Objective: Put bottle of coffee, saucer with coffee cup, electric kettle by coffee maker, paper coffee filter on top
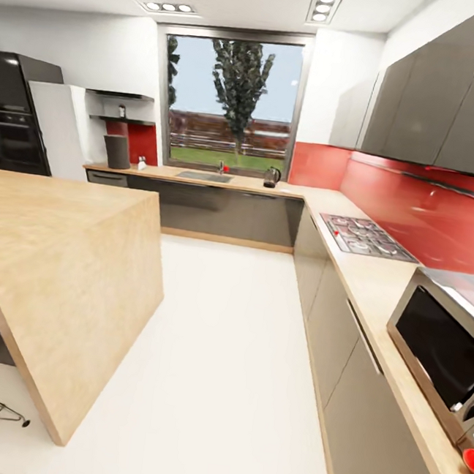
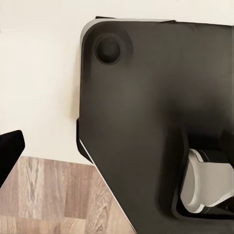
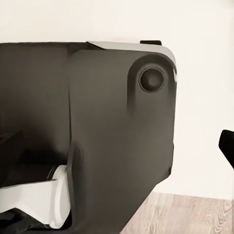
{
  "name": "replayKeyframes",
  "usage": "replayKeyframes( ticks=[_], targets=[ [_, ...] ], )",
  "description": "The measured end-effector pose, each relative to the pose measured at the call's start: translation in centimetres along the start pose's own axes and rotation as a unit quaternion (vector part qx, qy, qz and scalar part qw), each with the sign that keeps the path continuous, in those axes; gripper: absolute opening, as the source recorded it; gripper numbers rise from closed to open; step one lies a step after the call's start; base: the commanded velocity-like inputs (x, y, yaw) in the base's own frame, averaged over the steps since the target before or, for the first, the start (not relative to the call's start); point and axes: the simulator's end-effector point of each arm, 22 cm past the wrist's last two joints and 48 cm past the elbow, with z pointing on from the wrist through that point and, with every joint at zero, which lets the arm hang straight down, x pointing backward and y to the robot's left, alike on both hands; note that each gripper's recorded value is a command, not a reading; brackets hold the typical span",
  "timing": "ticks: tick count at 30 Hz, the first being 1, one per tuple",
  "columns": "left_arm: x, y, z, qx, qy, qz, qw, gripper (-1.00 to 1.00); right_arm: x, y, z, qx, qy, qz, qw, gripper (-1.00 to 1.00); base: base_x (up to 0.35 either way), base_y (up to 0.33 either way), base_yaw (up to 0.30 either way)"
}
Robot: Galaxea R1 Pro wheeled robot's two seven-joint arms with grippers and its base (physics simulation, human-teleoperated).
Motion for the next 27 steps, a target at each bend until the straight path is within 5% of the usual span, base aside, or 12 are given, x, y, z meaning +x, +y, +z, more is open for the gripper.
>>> replayKeyframes(
  ticks=[17,22,27],
  targets=[
    [-1.3,0.6,-1.3,-0.003,-0.016,0.002,0.9999,1.00,-2.8,-0.6,-1.5,0.003,-0.035,-0.003,0.9994,1.00,0.000,0.000,0.011],
    [-6.4,1.4,-1.3,-0.008,-0.051,0.003,0.9986,1.00,-5.0,-2.6,-2.1,0.017,-0.060,-0.006,0.9981,1.00,0.000,0.000,0.000],
    [-15.0,1.2,-2.2,-0.005,-0.123,0.004,0.9924,1.00,-11.8,-3.9,-3.8,0.025,-0.133,-0.010,0.9907,1.00,0.000,0.000,0.000]
  ],
)
